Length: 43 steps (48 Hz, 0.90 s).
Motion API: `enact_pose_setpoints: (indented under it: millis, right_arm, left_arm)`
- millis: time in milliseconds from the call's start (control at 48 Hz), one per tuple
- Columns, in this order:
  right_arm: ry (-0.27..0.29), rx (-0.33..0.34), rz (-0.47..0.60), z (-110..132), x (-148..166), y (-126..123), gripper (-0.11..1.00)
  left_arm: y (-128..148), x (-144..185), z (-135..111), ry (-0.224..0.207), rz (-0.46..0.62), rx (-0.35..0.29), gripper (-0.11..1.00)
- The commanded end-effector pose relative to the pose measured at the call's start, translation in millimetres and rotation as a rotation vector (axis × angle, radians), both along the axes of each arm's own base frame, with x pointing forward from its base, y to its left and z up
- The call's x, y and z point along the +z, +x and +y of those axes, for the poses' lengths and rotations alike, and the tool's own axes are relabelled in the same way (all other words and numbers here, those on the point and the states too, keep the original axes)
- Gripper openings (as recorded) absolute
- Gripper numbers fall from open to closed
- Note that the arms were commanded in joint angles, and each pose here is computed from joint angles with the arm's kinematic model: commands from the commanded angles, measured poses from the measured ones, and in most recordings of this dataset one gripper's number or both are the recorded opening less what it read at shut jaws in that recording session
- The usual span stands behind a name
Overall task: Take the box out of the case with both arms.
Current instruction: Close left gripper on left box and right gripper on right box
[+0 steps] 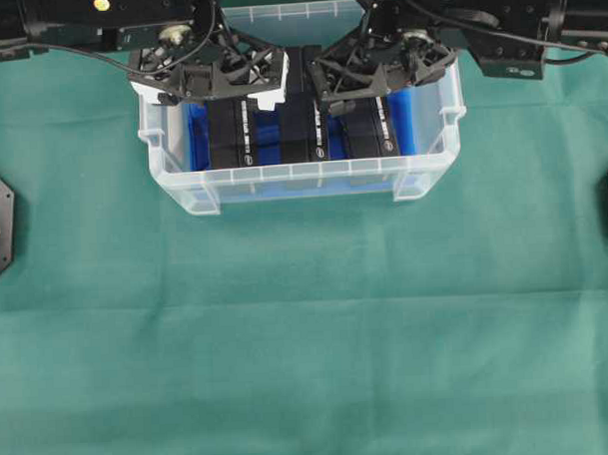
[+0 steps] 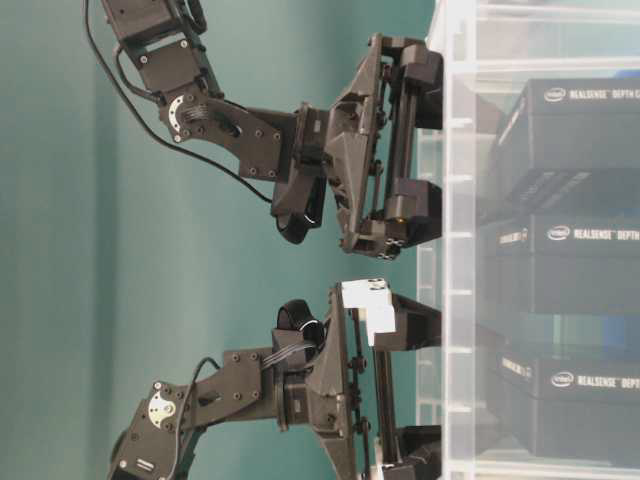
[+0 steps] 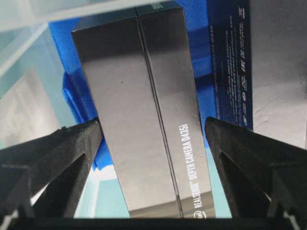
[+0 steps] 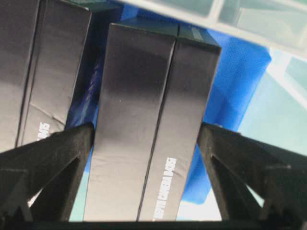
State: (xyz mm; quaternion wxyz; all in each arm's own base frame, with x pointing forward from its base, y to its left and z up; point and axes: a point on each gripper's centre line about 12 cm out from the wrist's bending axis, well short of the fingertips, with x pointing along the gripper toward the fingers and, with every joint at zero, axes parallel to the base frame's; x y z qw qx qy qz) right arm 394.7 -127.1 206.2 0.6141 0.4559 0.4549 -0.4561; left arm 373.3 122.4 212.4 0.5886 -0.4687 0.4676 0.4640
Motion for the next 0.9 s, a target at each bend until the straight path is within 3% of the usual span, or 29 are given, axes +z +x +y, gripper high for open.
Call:
enact_pose_setpoints:
  millis: [0, 396, 521, 583, 875]
  right_arm:
    - [0.0, -0.006, -0.002, -1.6, 4.4, -3.0, 0.95]
    - [0.016, -0.016, 0.013, -0.1, 4.3, -4.7, 0.93]
    - [0.03, -0.058, 0.052, 0.3, 3.4, -10.2, 0.77]
    - [0.033, -0.071, 0.062, 0.6, 3.9, -11.7, 0.65]
    - [0.016, -0.064, 0.007, -0.6, 9.7, -6.2, 0.65]
  left_arm:
    - [-2.0, 3.5, 0.7, 0.001, -0.001, 0.002, 0.91]
    - [-3.9, 3.0, -2.5, -0.004, 0.014, -0.01, 0.86]
    - [-8.3, 2.7, -4.4, -0.017, 0.044, -0.014, 0.66]
    - [-7.9, 3.9, -5.9, -0.019, 0.039, -0.018, 0.64]
    - [-7.1, 5.1, -8.3, -0.02, 0.031, -0.013, 0.64]
